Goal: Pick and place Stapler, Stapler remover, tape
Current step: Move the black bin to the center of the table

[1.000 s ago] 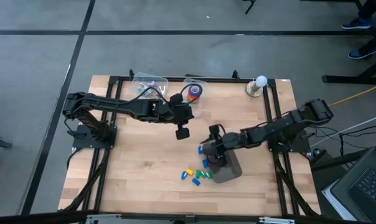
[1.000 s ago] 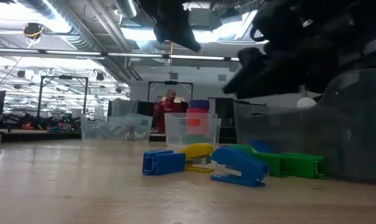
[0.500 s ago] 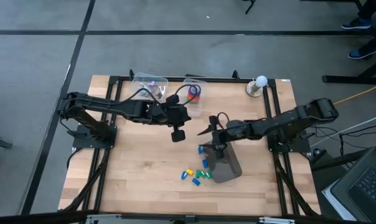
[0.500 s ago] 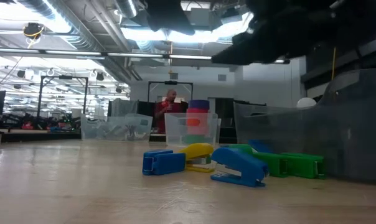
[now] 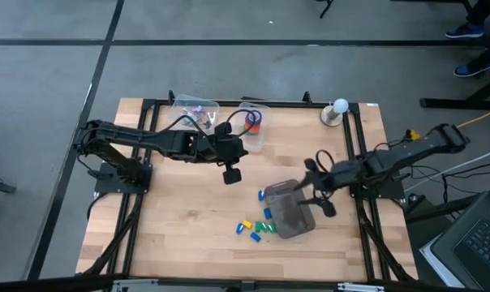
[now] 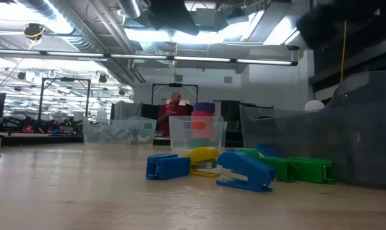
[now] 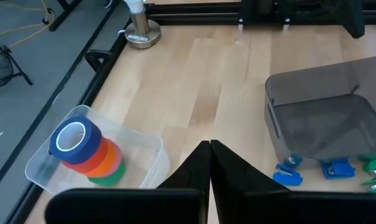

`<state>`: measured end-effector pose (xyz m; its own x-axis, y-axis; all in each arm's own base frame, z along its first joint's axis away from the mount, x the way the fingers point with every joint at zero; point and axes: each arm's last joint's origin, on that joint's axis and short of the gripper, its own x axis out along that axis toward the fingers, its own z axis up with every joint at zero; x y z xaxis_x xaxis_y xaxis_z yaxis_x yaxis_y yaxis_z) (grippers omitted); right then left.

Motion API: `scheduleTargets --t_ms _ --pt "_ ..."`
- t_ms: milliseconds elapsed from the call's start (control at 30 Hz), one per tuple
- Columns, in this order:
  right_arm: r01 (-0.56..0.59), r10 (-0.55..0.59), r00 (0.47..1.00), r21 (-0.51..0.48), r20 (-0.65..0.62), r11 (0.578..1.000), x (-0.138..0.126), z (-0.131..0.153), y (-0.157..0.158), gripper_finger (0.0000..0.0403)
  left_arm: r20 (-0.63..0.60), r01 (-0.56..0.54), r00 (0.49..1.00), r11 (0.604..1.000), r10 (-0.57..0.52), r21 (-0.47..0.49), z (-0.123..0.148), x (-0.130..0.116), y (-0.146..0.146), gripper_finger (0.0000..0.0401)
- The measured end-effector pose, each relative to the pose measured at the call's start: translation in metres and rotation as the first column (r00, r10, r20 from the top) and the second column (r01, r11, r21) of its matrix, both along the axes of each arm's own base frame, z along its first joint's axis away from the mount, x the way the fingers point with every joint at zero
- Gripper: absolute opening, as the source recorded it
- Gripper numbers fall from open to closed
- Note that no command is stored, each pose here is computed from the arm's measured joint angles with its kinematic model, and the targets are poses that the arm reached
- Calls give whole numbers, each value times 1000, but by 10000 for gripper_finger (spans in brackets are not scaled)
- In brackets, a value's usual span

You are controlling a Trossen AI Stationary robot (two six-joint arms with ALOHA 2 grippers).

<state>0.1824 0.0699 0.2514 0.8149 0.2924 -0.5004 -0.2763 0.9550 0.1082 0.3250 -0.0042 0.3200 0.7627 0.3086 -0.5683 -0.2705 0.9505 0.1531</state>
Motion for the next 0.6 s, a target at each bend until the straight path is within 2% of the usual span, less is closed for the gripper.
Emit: scheduleTargets --t_ms 100,267,467,600 --pt "2 6 985 47 -174 999 -17 -9 7 225 4 -4 1000 1000 4 4 0 0 0 6" --pt "18 40 912 137 -409 990 -36 -22 19 225 4 -5 1000 1000 5 5 0 0 0 2" --pt "39 52 835 153 -548 987 -49 -31 32 225 3 -5 1000 1000 5 5 0 0 0 6" --pt "66 24 815 134 -579 989 -50 -40 39 225 3 -5 1000 1000 5 5 0 0 0 7"
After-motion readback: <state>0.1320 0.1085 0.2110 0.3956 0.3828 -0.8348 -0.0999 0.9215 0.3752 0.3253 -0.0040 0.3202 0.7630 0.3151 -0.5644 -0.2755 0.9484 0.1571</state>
